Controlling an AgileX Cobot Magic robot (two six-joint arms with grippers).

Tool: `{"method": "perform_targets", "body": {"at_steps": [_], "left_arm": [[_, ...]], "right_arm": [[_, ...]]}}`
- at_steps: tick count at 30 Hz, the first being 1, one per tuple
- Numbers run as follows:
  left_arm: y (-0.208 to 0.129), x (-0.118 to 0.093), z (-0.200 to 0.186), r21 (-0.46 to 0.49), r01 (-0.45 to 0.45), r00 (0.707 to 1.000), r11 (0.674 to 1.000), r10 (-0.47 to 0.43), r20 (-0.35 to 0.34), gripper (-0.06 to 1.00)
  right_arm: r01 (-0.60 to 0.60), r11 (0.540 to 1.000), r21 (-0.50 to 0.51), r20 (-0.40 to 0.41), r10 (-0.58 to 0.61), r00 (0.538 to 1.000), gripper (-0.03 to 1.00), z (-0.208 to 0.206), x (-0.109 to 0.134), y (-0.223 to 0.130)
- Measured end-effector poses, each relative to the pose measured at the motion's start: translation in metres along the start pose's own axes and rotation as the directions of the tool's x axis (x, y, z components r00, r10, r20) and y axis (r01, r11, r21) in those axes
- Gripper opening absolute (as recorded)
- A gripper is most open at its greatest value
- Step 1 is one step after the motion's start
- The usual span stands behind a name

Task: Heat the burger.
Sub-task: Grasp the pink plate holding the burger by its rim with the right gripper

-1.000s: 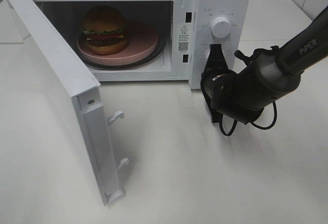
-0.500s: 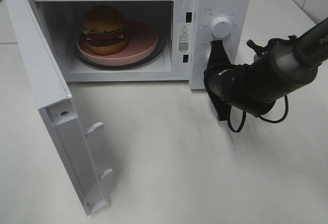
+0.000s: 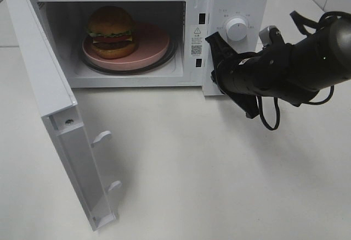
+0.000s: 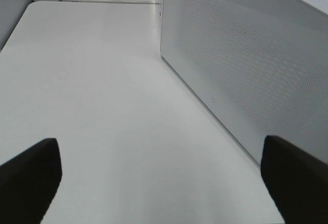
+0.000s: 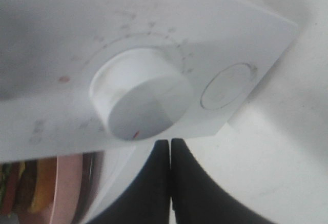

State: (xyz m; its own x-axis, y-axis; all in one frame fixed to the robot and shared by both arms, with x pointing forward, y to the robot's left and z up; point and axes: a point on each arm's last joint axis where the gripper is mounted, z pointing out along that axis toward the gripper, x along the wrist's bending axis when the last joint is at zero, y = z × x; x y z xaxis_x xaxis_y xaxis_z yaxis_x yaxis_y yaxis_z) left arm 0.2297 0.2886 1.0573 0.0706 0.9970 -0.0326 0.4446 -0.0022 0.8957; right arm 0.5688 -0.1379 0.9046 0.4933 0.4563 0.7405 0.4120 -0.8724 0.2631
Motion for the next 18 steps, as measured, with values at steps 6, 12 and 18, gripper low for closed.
{"method": "perform_targets", "body": {"at_steps": [6, 12, 18], "left_arm": [[0.0, 0.0, 0.0, 0.0, 0.0, 1.0, 1.0, 0.0, 0.0, 0.97], [0.0, 0.0, 0.0, 0.0, 0.0, 1.0, 1.0, 0.0, 0.0, 0.97], [0.0, 0.0, 0.0, 0.0, 0.0, 1.0, 1.0, 0.0, 0.0, 0.97]], "right_arm": [[0.291, 0.947, 0.138, -0.018, -0.292, 0.956, 0.03, -0.019, 0.011, -0.006], [0.466, 0.86, 0.209, -0.047, -0.467, 0.883, 0.04, -0.031, 0.014, -0.009], [0.701, 0.624, 0.346, -0.095, -0.72, 0.688, 0.06, -0.053, 0.012, -0.012]]}}
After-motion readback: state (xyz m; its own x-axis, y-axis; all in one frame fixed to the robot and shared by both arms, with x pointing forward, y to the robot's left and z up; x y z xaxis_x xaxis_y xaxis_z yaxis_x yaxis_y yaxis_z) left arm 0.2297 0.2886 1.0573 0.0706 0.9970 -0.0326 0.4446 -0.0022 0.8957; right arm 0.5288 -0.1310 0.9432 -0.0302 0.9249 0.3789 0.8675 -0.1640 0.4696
